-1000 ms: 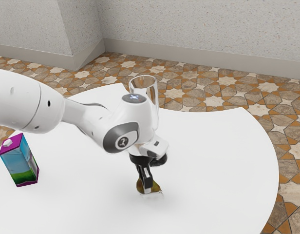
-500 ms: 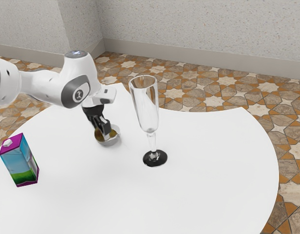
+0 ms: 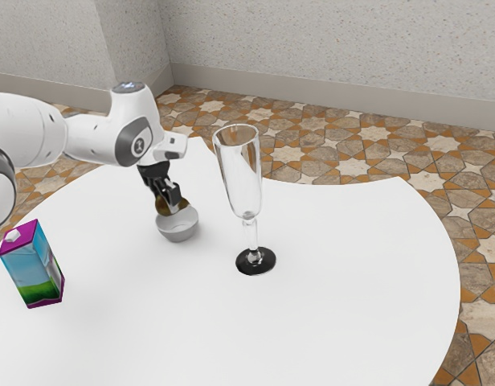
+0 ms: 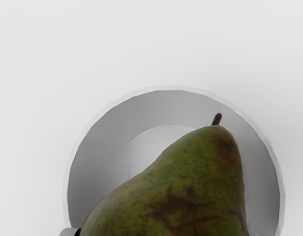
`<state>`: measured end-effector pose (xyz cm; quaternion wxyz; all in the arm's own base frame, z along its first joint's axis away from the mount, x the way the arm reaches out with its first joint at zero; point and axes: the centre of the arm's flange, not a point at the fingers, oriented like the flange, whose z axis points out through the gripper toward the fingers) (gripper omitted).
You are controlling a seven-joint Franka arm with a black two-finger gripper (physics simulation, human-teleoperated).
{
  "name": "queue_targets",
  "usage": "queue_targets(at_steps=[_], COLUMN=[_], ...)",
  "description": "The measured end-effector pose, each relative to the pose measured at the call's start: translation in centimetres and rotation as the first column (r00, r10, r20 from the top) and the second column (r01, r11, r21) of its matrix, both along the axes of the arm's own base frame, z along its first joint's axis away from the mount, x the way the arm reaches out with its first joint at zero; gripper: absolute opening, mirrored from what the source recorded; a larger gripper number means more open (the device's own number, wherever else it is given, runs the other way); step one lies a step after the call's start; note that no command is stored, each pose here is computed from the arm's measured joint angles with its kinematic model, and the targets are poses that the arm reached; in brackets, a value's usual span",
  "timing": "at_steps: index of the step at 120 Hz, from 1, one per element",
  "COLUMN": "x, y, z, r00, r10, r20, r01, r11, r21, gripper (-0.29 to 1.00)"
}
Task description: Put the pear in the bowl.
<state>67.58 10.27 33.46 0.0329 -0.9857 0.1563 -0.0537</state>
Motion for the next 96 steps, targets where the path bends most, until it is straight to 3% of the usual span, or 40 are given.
queue_targets(at_steps=[32,40,59,75,96], x=[0.0,-0.5,-5.2,-8.9,-12.0], y=[-0.2,-0.2,-1.2,-3.1,-5.6], z=[1.0,4.7,17.8,24.1,27.0], r00=[1.000,0.998,0.985,0.984,0.984], r10=[-0.026,-0.020,0.068,0.114,0.165], r20=[0.016,0.067,0.160,0.134,0.066], r01=[0.027,0.022,-0.060,-0.109,-0.162], r11=[0.999,0.999,0.997,0.993,0.986], r21=[-0.026,-0.024,-0.050,-0.044,-0.047], gripper=[0.58,0.61,0.66,0.68,0.69])
